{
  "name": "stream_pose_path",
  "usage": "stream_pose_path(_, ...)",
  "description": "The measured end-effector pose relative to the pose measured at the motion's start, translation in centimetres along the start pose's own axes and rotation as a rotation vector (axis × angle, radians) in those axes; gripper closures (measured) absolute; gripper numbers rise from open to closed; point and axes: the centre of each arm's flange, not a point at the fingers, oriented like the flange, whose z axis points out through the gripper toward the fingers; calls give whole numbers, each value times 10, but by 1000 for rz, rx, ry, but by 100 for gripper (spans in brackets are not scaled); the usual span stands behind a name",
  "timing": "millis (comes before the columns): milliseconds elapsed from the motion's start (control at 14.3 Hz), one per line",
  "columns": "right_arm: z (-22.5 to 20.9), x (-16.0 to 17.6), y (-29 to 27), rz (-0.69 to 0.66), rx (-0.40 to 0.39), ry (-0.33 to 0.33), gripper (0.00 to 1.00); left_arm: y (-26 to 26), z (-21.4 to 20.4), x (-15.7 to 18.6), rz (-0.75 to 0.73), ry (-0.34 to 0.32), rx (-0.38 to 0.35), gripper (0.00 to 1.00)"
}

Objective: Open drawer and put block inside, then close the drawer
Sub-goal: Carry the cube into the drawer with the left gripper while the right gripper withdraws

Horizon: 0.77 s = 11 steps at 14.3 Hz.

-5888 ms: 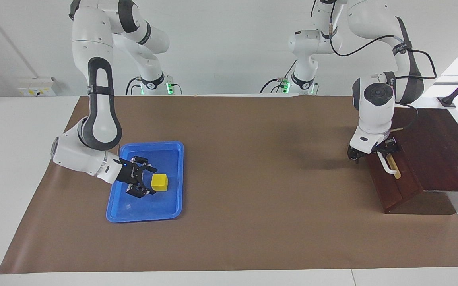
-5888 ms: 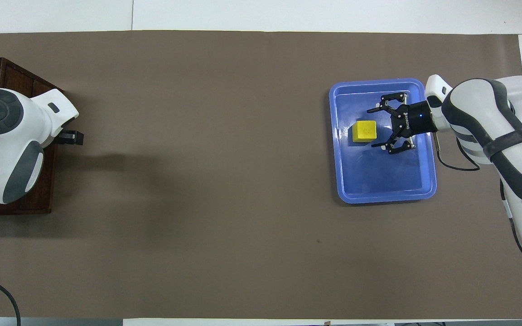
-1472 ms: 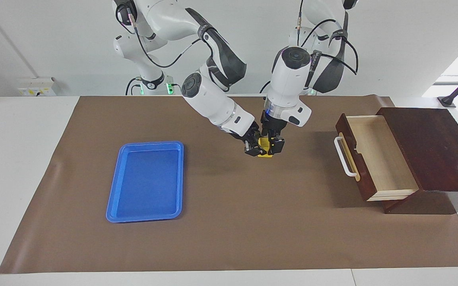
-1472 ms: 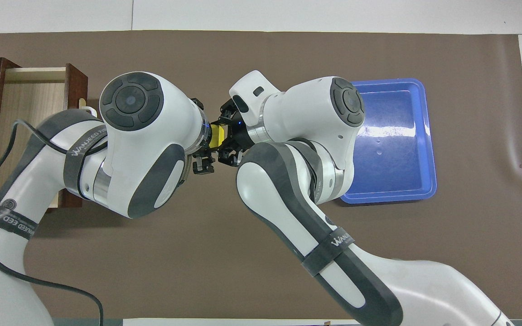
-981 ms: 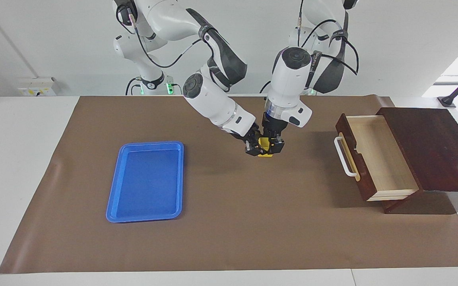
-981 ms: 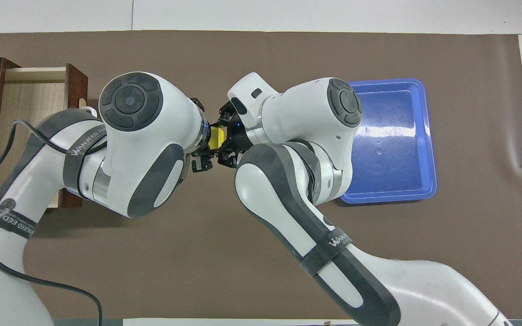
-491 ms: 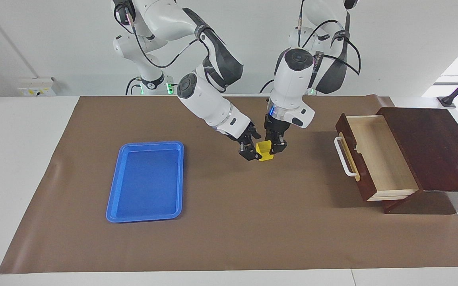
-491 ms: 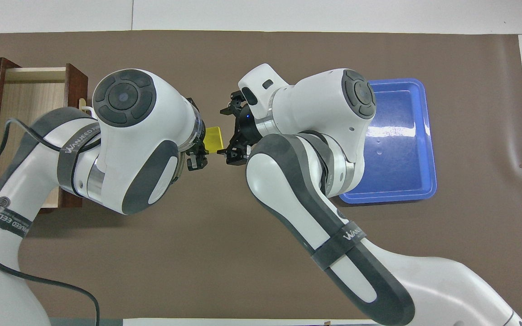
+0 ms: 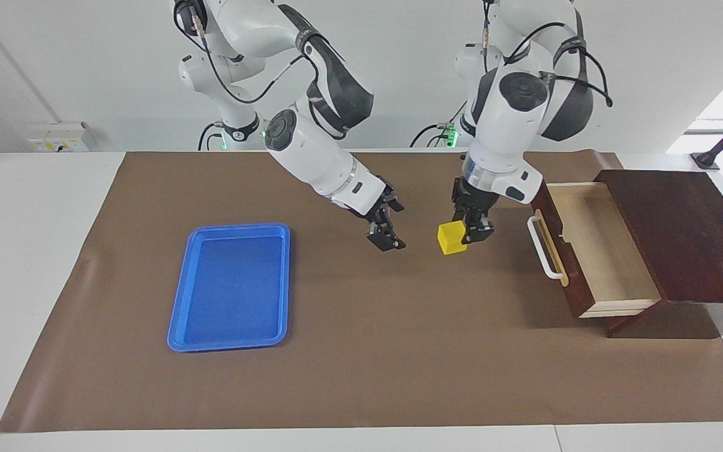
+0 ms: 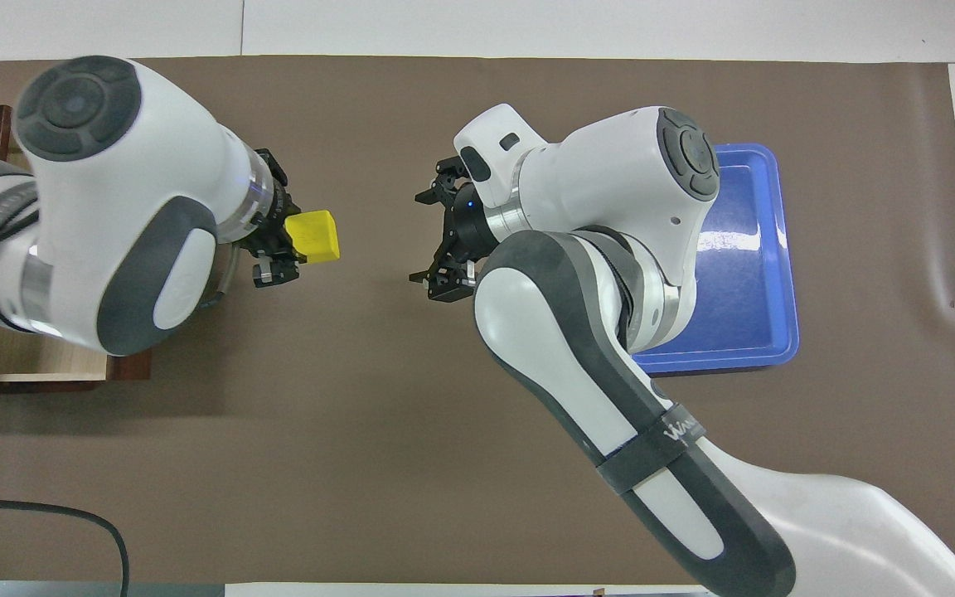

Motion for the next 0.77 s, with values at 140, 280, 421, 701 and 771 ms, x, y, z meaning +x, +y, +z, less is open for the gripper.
stream_pose_path(140,-7,-4,2,13,14,-3,0,11,-37,57,29,0,-4,45)
stream_pose_path(280,-27,-16,8,63,34,-7,0,18,-59,116,65,2,-5,45)
stream_pose_path(421,-63,-38,20,123,53,-9,0,27,-63,168,95,6,-3,45)
stream_pose_path(701,-149,-93,36,227,45,-70,0,35,-51,253,90,1,-13,45)
stream_pose_path(771,-171,-104,36,262,26,-112,0,36,-42,258,86,1,-16,45)
